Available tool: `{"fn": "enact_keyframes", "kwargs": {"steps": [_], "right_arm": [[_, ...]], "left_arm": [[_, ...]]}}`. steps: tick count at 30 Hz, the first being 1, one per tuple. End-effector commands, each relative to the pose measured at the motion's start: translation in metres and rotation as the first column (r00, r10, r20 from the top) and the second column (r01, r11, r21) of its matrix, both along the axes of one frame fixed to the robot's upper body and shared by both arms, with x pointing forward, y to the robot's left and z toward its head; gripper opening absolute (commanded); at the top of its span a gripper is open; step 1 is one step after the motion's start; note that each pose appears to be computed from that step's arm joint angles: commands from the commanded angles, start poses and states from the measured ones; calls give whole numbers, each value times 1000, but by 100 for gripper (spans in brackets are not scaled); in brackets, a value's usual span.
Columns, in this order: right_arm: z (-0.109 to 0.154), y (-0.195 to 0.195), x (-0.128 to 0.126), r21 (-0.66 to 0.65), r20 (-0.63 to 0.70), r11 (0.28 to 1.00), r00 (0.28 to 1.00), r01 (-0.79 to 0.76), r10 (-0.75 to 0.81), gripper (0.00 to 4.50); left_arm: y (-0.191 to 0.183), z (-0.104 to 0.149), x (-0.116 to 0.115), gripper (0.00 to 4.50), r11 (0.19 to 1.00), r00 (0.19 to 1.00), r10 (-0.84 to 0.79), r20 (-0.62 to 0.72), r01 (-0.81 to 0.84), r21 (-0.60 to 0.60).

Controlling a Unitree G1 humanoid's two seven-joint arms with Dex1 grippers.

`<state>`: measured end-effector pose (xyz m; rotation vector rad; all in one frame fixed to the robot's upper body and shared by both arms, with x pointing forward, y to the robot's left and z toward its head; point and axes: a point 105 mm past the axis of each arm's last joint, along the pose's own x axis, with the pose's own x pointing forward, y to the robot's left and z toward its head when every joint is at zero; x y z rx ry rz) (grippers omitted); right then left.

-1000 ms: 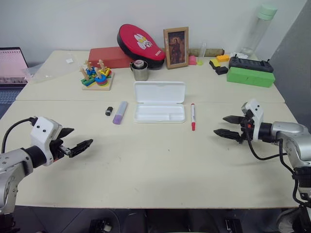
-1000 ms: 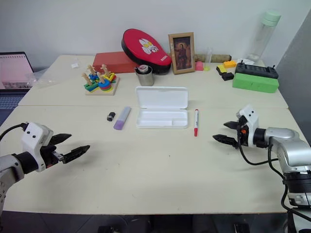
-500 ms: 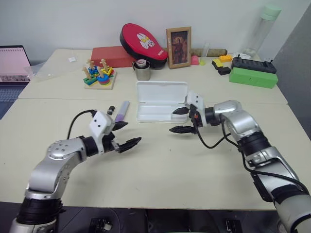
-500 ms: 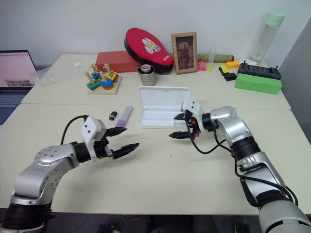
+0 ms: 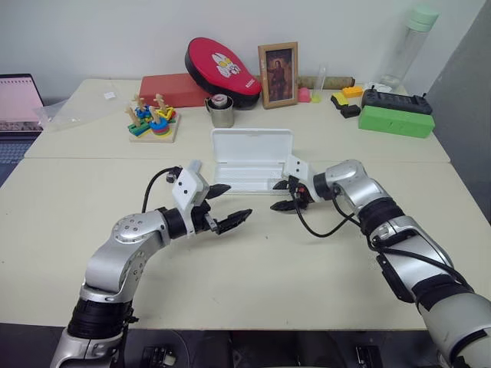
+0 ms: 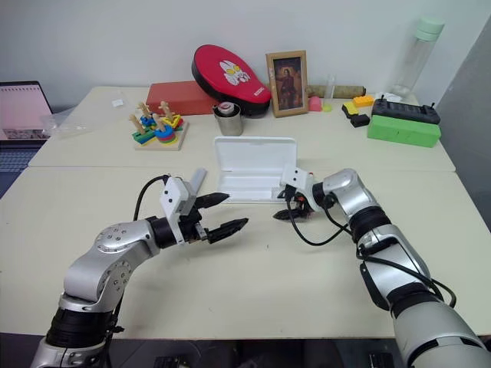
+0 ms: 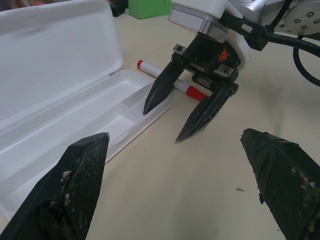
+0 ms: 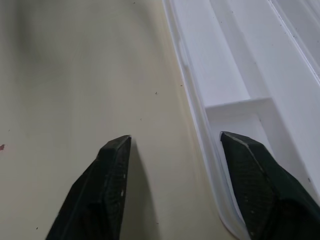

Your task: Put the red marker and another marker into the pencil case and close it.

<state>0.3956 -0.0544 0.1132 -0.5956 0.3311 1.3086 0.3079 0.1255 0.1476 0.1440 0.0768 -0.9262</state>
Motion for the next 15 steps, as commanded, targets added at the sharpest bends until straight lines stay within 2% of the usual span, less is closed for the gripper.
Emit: {"fn": "enact_keyframes", "kwargs": {"steps": [1,9,15], "right_arm": [[22,8,4,39,77,999,996,-35,32,190],[32,15,1,74,133,995,989,-72,62,3],[34,16,-24,51,218,978,957,-204,189,1]], "left_arm": [[-1,9,1,450,1000,999,-1,47,1,-3],[2,6,-1,450,1000,999,-3,33,3,4],[11,6,-10,450,1000,1000,5,14,-4,-9]]}}
